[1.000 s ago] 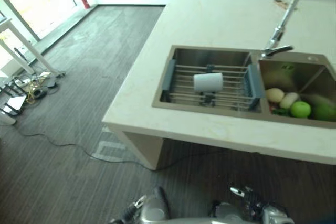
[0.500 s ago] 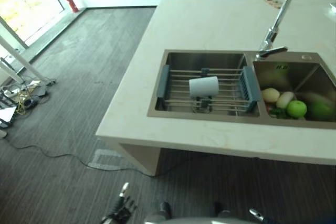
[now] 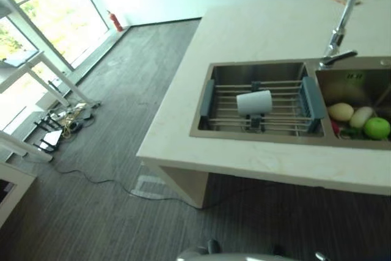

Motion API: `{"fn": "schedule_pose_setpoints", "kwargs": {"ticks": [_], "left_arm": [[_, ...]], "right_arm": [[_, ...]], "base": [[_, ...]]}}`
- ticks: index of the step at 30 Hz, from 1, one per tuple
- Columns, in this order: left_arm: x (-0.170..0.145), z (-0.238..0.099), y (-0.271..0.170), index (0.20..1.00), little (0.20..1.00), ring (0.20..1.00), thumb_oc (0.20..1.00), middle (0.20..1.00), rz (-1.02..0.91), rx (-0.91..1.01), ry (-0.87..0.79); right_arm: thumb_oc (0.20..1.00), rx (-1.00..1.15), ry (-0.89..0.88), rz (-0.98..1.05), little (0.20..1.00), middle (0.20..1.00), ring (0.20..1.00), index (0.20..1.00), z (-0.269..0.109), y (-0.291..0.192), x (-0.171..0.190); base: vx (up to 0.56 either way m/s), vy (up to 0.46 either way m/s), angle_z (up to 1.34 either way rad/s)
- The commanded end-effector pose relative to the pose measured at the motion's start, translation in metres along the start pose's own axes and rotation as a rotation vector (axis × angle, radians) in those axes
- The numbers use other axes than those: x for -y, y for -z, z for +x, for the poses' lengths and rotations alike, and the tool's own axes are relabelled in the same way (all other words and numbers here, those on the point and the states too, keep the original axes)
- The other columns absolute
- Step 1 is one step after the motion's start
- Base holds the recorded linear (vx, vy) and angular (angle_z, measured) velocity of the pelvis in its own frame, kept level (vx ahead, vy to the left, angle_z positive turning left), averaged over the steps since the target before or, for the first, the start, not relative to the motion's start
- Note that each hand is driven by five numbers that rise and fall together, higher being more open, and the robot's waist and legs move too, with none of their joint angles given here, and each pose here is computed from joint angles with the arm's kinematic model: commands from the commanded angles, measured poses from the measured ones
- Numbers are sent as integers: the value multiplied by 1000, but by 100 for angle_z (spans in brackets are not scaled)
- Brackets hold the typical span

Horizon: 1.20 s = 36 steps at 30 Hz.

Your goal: Place the dishes in the dishwasher.

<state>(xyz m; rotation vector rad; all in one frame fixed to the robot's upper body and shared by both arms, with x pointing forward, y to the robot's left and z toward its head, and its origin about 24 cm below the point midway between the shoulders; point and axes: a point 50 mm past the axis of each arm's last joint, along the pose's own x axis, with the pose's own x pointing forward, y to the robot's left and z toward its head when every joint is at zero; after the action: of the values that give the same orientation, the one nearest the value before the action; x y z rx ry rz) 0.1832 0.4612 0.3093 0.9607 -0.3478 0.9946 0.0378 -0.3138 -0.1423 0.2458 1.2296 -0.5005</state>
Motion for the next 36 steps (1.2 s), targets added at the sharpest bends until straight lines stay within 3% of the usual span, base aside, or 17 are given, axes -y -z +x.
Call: {"fn": "schedule_pose_setpoints", "kwargs": {"ticks": [1, 5, 9, 20, 27, 36], "left_arm": [[33, 2, -32, 1000, 1000, 1000, 1000, 1000, -92, 119, 214], [77, 6, -106, 1000, 1000, 1000, 1000, 1000, -218, 299, 528], [112, 3, -139, 1000, 1000, 1000, 1000, 1000, -201, 342, 702], [164, -1, -151, 1000, 1000, 1000, 1000, 1000, -236, 249, 770], [201, -21, -139, 1000, 1000, 1000, 1000, 1000, -263, 158, 801], [220, -42, -136, 1000, 1000, 1000, 1000, 1000, -278, 134, 894]], "right_arm": [[1000, 35, -94, 24, 1000, 1000, 1000, 1000, 8, -21, -36], [1000, 0, -113, -1, 1000, 1000, 1000, 1000, 9, -16, -42], [1000, -11, -106, 3, 1000, 1000, 1000, 1000, 8, -14, -37], [1000, 69, -102, 4, 1000, 1000, 1000, 1000, 3, -28, -17], [1000, 223, -169, -62, 1000, 1000, 1000, 1000, 0, -64, -30], [1000, 295, -205, -52, 1000, 1000, 1000, 1000, -2, -85, -45]], "base": [[124, -112, -7], [132, -104, -21], [110, -57, -50], [-6, 13, -42], [-58, 57, -35], [-24, 9, 3]]}}
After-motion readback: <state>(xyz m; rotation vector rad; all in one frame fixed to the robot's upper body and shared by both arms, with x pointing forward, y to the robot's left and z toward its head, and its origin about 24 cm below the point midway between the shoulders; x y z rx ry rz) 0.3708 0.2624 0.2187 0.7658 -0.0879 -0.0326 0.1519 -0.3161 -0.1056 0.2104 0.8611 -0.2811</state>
